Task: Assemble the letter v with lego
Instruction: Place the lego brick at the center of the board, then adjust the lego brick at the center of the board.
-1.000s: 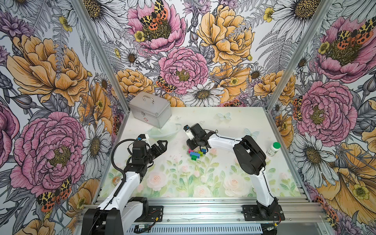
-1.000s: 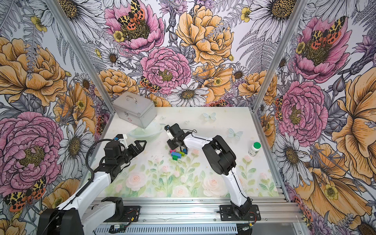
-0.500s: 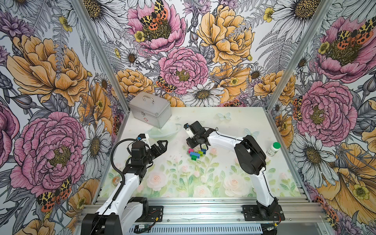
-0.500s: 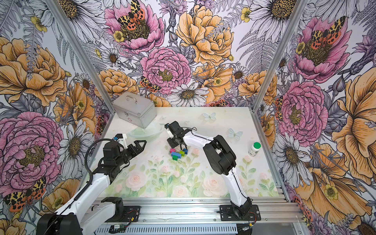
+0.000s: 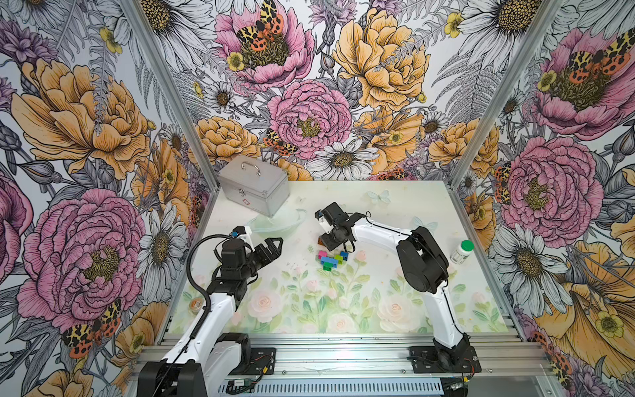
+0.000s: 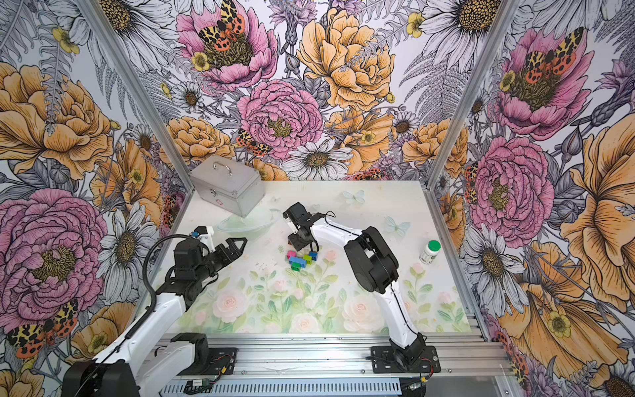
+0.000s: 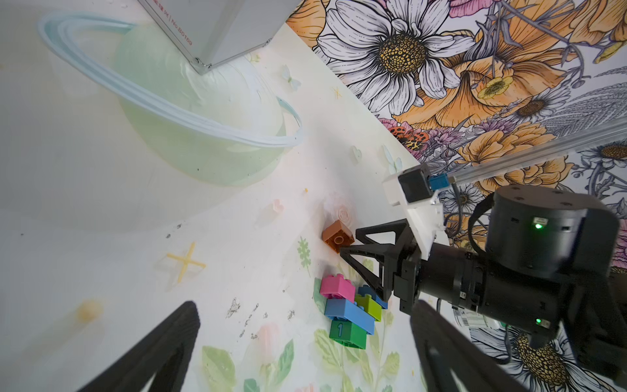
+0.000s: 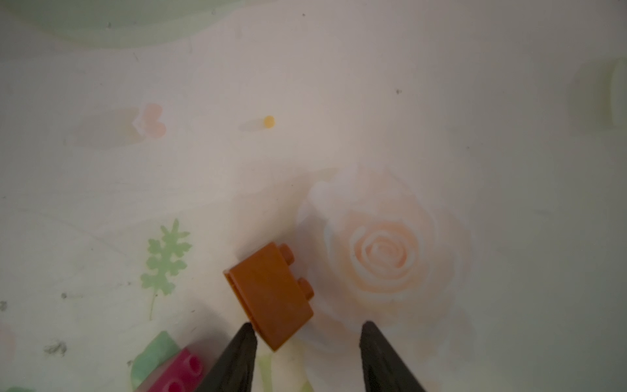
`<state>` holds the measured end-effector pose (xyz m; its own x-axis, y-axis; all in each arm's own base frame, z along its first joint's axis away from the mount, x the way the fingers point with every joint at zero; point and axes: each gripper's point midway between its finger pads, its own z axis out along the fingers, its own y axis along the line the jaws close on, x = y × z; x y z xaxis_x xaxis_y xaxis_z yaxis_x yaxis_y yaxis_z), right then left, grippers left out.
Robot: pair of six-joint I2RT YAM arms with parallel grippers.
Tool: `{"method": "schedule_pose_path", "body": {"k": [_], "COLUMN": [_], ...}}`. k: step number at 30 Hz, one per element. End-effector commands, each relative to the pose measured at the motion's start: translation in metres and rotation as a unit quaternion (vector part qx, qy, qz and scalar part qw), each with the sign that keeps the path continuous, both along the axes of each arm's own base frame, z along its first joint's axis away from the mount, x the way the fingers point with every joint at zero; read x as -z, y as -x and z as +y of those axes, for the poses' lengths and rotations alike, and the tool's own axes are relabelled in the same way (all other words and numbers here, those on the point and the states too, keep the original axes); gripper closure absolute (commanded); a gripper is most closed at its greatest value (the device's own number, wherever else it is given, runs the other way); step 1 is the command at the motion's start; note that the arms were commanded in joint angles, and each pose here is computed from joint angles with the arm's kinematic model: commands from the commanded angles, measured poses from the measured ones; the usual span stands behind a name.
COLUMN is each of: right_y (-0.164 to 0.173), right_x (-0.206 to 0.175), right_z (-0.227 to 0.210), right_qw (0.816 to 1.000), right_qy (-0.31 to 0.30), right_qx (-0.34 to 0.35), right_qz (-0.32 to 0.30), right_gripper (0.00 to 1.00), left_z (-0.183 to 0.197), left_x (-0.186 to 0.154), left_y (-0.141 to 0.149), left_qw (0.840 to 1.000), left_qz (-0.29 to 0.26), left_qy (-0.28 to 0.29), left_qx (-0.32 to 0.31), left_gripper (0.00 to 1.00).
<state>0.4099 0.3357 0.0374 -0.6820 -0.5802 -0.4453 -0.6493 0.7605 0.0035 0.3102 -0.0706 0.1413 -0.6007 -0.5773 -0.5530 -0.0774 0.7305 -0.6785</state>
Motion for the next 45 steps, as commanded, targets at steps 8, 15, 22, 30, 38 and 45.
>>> {"method": "schedule_pose_path", "body": {"k": [8, 15, 22, 30, 38, 45], "right_y": [-0.004, -0.007, -0.008, -0.01, 0.003, 0.024], "right_x": [-0.004, 0.007, 0.007, -0.004, -0.001, -0.006], "right_z": [0.02, 0.02, 0.026, 0.027, 0.036, 0.051], "right_qw": [0.999, 0.999, 0.998, 0.997, 0.988, 0.965], "right_qy": [-0.017, -0.01, -0.009, 0.002, 0.007, -0.014], "right_qx": [-0.036, -0.037, -0.06, -0.082, -0.153, -0.261], "right_qz": [0.011, 0.021, 0.015, -0.008, -0.013, -0.013], "right_gripper": [0.48, 0.49, 0.6, 0.68, 0.72, 0.7], "left_z": [0.006, 0.007, 0.009, 0.012, 0.014, 0.015], "left_x": [-0.008, -0.009, -0.009, -0.009, -0.007, -0.008], "left_y": [0.002, 0.003, 0.003, 0.004, 0.005, 0.005], "left_qw": [1.0, 1.0, 1.0, 1.0, 1.0, 1.0], "left_qz": [-0.018, -0.02, -0.022, -0.024, -0.022, -0.023], "left_qy": [-0.007, -0.007, -0.008, -0.01, -0.009, -0.008], "left_qx": [-0.001, -0.003, -0.006, -0.012, -0.017, -0.019], "left_gripper": [0.01, 0.01, 0.01, 0.01, 0.01, 0.01]}}
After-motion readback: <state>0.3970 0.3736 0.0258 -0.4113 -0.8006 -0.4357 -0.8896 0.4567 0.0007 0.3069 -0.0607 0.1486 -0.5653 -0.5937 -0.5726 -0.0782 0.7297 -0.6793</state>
